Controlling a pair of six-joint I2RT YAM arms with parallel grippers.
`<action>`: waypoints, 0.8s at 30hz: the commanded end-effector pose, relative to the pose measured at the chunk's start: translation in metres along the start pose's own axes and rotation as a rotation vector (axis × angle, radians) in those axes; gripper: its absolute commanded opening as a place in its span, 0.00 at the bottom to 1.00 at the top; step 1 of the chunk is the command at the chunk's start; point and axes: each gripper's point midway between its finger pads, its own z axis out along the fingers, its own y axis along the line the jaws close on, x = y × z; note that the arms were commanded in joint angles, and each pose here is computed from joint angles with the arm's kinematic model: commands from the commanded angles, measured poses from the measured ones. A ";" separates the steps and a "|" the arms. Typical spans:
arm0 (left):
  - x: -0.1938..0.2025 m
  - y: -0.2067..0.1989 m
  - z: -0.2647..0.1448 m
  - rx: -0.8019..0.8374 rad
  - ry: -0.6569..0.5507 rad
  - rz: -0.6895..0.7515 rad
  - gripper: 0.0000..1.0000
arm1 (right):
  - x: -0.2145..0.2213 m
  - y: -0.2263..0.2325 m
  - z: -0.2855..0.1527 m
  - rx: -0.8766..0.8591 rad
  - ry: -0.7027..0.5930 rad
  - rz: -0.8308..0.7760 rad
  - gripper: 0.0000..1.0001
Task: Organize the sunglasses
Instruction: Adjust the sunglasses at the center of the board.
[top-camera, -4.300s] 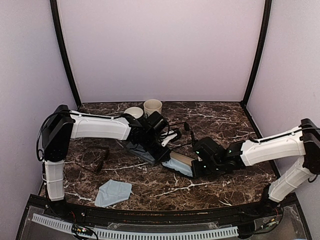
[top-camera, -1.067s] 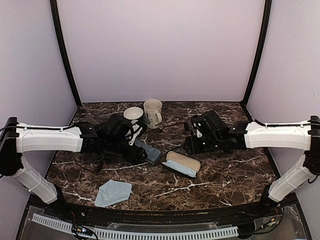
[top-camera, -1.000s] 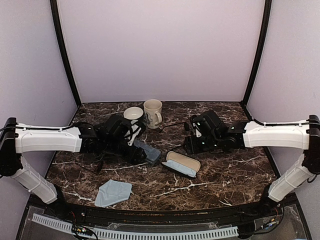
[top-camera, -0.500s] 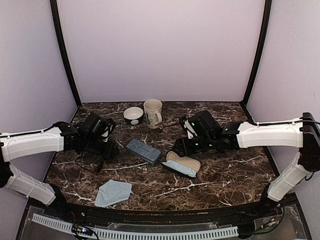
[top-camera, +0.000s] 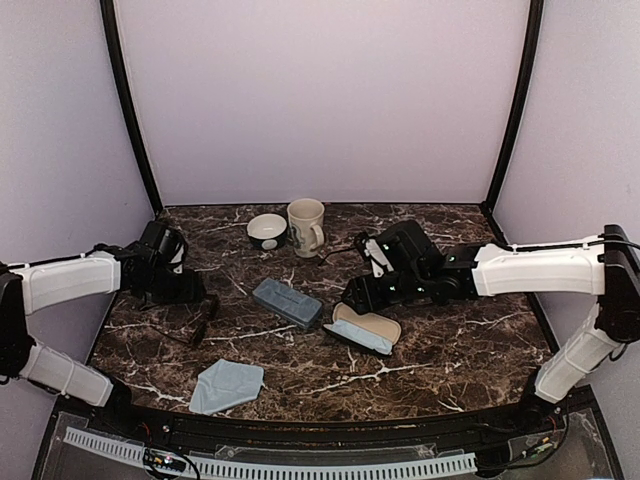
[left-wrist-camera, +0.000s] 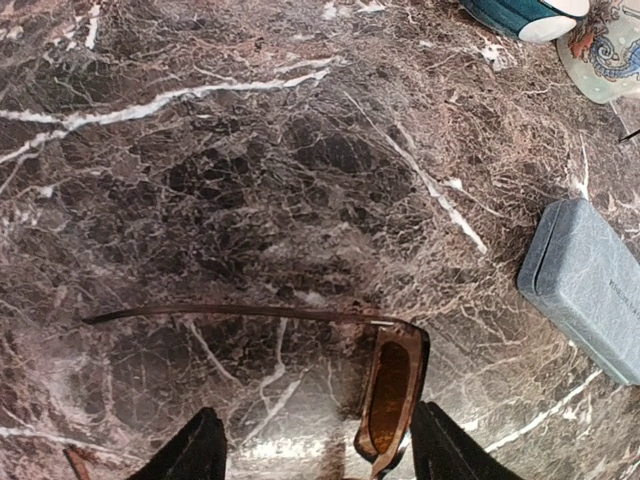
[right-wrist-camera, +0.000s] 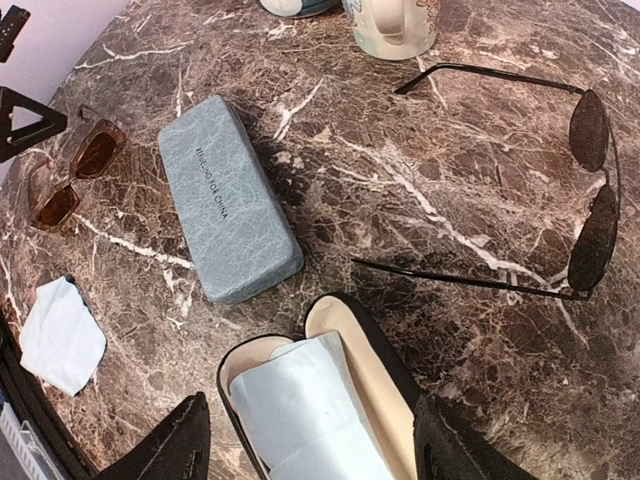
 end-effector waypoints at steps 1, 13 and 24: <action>-0.005 -0.012 0.012 0.089 -0.010 -0.095 0.66 | -0.010 0.010 0.003 -0.027 -0.028 -0.043 0.70; -0.019 -0.027 0.039 0.152 0.011 -0.199 0.70 | -0.003 0.008 0.007 -0.033 -0.012 -0.053 0.70; -0.018 -0.047 0.053 0.246 0.065 -0.197 0.62 | -0.001 0.005 0.011 -0.026 -0.002 -0.049 0.70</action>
